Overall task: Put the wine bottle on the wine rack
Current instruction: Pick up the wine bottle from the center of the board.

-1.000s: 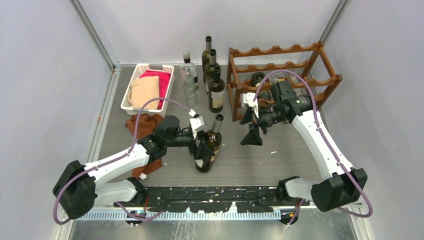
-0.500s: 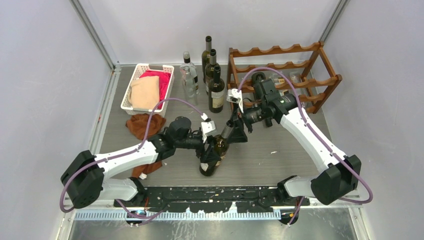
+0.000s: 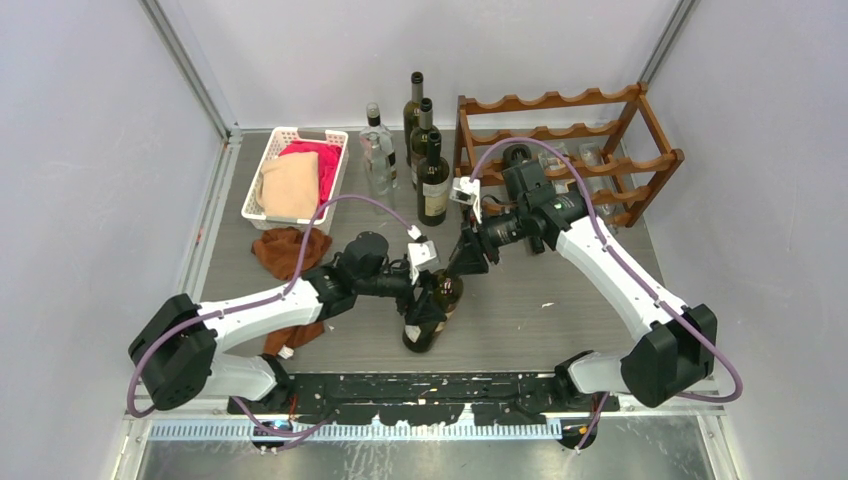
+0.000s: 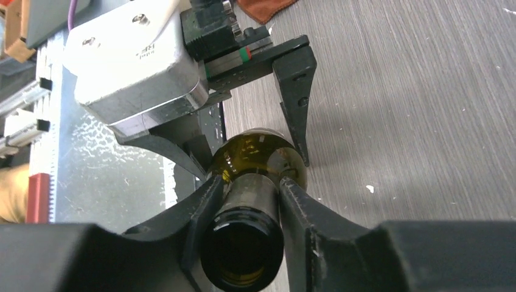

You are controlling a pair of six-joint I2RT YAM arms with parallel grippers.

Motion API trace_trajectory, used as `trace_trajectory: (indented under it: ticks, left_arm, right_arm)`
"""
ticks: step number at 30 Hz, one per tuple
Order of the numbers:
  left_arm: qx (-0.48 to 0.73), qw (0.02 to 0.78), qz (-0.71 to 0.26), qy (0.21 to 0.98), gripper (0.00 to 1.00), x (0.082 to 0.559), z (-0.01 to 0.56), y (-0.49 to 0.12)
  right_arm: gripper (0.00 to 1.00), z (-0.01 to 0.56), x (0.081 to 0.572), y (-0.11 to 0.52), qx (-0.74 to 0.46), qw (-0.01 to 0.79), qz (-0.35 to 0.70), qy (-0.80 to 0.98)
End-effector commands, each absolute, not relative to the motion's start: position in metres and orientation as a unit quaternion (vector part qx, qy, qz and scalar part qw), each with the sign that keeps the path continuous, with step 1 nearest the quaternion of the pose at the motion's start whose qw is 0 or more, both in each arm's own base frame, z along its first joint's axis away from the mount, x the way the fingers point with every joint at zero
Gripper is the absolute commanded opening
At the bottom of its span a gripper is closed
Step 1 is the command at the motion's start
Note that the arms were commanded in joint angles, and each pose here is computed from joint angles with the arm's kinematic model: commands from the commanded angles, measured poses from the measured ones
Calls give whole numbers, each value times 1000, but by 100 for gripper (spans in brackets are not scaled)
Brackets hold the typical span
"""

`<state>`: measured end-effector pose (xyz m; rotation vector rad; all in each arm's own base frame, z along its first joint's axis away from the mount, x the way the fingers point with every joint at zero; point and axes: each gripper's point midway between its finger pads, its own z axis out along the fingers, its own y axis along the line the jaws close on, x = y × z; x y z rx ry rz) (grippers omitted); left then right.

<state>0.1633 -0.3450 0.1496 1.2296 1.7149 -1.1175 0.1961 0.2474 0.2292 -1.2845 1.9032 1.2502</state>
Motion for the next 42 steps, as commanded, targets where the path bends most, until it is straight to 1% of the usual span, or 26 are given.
trace_trajectory:
  ticks: [1,2,3,4,5,6,7,9,12,13,17,22,29,36,40,42]
  left_arm:
    - [480,430,-473,601,0,169,207,-367]
    - [479,431,-473,601,0,170,207,-368]
    - [477,431,-473,603,0,170,206,-367]
    - [475,430,-473,605,0,171,205,-367]
    - [471,429,-473,608,3,171,205,-367]
    - [465,429,-472,614,15,172,203,-366]
    - [458,431,-471,619,33,173,202,-365]
    - [441,436,-472,627,61,173,200,-361]
    - [420,461,-478,618,95,170,200,-351]
    - [415,473,-482,610,99,167,202,-347]
    - [391,491,-488,606,100,161,190,-333]
    - [364,490,-493,620,100,157,174,-324]
    - [376,486,-475,630,100,162,146,-326]
    - [398,520,-391,647,97,183,114,-330]
    - [403,531,-371,647,94,192,112,-337]
    - [404,537,-370,642,91,194,115,-340]
  right_arm:
    - [34,236,201,254,-476,275,464,694]
    - [23,235,200,254,-476,273,465,695]
    - [4,236,199,253,-476,272,464,696]
    - [2,236,197,251,-478,270,462,697]
    - [1,237,196,250,-479,270,460,698]
    - [1,237,195,248,-478,270,459,699]
    - [1,239,195,246,-474,272,463,697]
    - [1,243,195,241,-459,275,476,698]
    - [1,246,198,233,-433,282,495,699]
    - [1,248,199,231,-425,286,500,698]
    - [1,252,208,221,-379,296,533,696]
    - [1,252,216,214,-353,306,549,693]
    - [1,256,227,208,-332,316,561,689]
    - [1,255,229,206,-324,318,562,692]
    - [1,251,233,206,-319,317,560,696]
    - [1,250,234,206,-317,316,560,697]
